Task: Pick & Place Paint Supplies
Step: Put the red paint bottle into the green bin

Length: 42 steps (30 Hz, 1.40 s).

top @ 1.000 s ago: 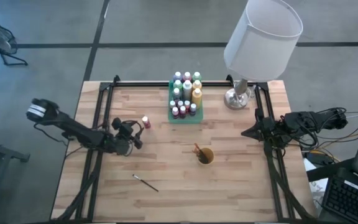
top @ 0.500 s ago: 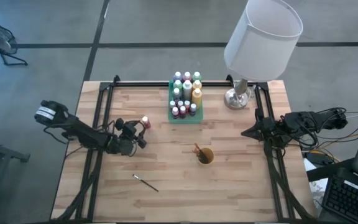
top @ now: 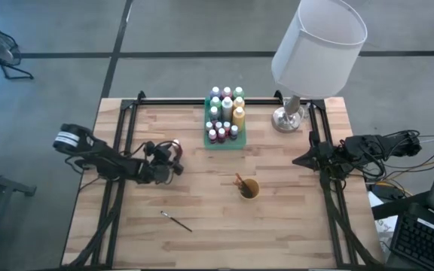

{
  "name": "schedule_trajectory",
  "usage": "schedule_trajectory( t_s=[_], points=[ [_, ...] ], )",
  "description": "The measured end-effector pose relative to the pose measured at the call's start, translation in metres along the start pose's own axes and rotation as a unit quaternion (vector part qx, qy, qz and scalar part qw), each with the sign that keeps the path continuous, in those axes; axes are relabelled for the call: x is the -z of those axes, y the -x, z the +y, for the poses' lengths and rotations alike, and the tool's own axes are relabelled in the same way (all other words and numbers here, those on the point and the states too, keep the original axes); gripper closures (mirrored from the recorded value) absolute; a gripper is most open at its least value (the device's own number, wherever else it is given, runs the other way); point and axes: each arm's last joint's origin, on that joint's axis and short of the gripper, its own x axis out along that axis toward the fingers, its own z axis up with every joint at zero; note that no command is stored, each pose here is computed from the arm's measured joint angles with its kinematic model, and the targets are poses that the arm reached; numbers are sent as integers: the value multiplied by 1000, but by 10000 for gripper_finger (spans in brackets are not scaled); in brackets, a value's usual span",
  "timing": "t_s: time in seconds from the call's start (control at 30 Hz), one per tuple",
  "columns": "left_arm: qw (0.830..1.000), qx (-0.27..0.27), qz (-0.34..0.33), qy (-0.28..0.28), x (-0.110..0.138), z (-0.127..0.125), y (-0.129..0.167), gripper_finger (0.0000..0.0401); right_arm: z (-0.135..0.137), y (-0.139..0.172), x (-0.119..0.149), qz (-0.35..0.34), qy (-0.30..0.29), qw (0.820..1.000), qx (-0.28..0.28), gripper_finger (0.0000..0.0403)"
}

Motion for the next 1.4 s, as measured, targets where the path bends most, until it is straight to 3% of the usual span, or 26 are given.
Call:
schedule_trajectory(
  t_s=[0.5, 0.87, 0.97, 1.17, 1.27, 1.4],
  points=[
    [1000, -26, -5, 4, -4, -4, -16, 167, 0, 0, 0, 0, 0, 1000, 0, 394],
    [1000, -16, 0, 2, -4, -4, -17, 265, 0, 0, 0, 0, 0, 1000, 0, 394],
    [1000, -11, 2, -1, -4, -4, -17, 268, 0, 0, 0, 0, 0, 1000, 0, 394],
    [998, 65, 20, 3, -12, -7, -13, 258, 0, 0, 0, 0, 0, 1000, 0, 394],
    [989, 142, 29, 12, -23, -11, -8, 259, 0, 0, 0, 0, 0, 1000, 0, 394],
    [966, 253, 32, 28, -45, -18, 0, 259, 0, 0, 0, 0, 0, 1000, 0, 394]
  ],
)
